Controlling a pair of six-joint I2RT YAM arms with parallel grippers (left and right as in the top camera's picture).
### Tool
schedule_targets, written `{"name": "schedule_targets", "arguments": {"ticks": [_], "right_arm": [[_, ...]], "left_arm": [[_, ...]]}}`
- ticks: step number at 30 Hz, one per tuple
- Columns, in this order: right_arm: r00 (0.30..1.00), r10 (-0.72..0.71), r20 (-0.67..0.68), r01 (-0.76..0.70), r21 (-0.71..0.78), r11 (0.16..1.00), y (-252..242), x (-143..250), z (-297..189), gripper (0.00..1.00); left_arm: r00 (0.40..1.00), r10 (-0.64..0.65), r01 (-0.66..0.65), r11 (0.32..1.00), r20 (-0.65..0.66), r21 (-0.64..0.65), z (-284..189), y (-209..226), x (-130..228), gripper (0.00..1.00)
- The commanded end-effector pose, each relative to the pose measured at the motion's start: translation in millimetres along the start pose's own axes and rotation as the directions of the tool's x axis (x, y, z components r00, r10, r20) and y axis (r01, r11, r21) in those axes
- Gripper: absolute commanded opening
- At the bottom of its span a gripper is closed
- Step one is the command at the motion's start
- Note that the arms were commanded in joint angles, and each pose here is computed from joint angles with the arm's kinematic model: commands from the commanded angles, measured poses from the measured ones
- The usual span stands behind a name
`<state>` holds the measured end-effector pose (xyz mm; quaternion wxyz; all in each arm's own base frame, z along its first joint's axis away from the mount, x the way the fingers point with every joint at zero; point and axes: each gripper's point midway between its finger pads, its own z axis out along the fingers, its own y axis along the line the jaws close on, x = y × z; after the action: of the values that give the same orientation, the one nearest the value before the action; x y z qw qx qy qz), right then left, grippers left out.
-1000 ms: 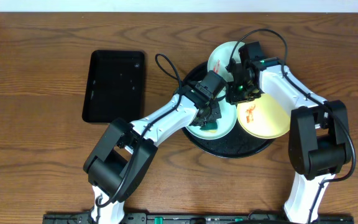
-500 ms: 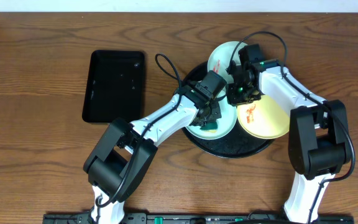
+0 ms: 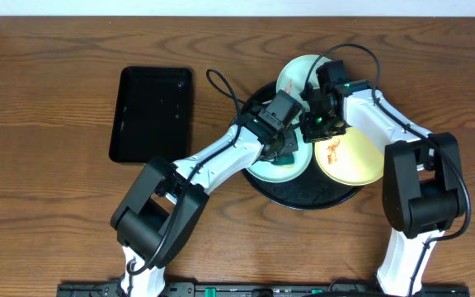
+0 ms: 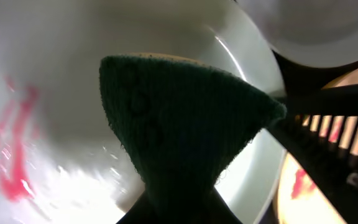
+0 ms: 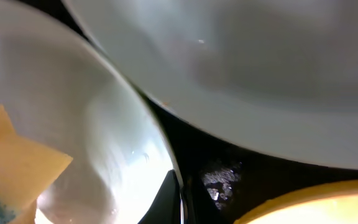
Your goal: Clean dirty plates on tray and stack at the side
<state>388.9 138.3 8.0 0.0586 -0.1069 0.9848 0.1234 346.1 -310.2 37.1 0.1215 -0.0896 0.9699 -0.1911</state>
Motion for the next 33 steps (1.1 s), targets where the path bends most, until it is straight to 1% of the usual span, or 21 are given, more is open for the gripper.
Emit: {"name": "schedule_targets", "arguments": {"ticks": [1,6,8,11,14,18,20,22,27,33], "right_arm": [[1.0,0.025,-0.01,-0.024,0.014,1.0,-2.2,3.1,4.3,0.01],[1.0,0.024,-0.01,-0.024,0.014,1.0,-2.1,3.0,4.3,0.01],[1.0,0.025,-0.01,-0.025,0.014,1.0,-2.2,3.2,4.3,0.01],[1.0,0.024,-0.01,-0.024,0.014,1.0,-2.2,3.2,4.3,0.01],[1.0,0.024,-0.01,-0.024,0.014,1.0,-2.2,3.1,4.3,0.01],[1.0,0.024,-0.01,-0.024,0.014,1.0,-2.2,3.2,4.3,0.01],[1.0,0.024,-0.01,-0.024,0.014,1.0,-2.3,3.1,4.3,0.01],[1.0,0.024,-0.01,-0.024,0.014,1.0,-2.3,3.0,4.3,0.01],[1.0,0.024,-0.01,-0.024,0.014,1.0,-2.3,3.1,4.3,0.01],[1.0,0.024,-0.01,-0.024,0.014,1.0,-2.3,3.0,4.3,0.01]], "left_arm": [[1.0,-0.002,0.002,1.0,0.014,-0.005,0.4,0.9,-2.6,0.14],[1.0,-0.003,0.003,1.0,0.003,-0.018,6.7,4.8,-0.1,0.17],[1.0,-0.004,0.004,1.0,-0.004,-0.027,10.9,7.7,1.6,0.25],[1.0,0.02,-0.02,0.999,-0.005,-0.039,14.1,10.5,1.8,0.29],[0.996,0.079,-0.076,0.994,0.039,-0.081,13.0,17.1,-6.6,0.28],[0.995,0.083,-0.077,0.991,0.053,-0.113,12.3,23.1,-8.9,0.28],[0.995,0.085,-0.079,0.991,0.053,-0.113,12.3,23.0,-8.9,0.25],[0.991,0.123,-0.116,0.987,0.055,-0.115,12.3,22.7,-10.2,0.24],[0.974,0.212,-0.198,0.968,0.079,-0.155,11.1,27.4,-17.4,0.23],[0.97,0.228,-0.212,0.963,0.083,-0.163,10.9,28.3,-18.8,0.23]]}}
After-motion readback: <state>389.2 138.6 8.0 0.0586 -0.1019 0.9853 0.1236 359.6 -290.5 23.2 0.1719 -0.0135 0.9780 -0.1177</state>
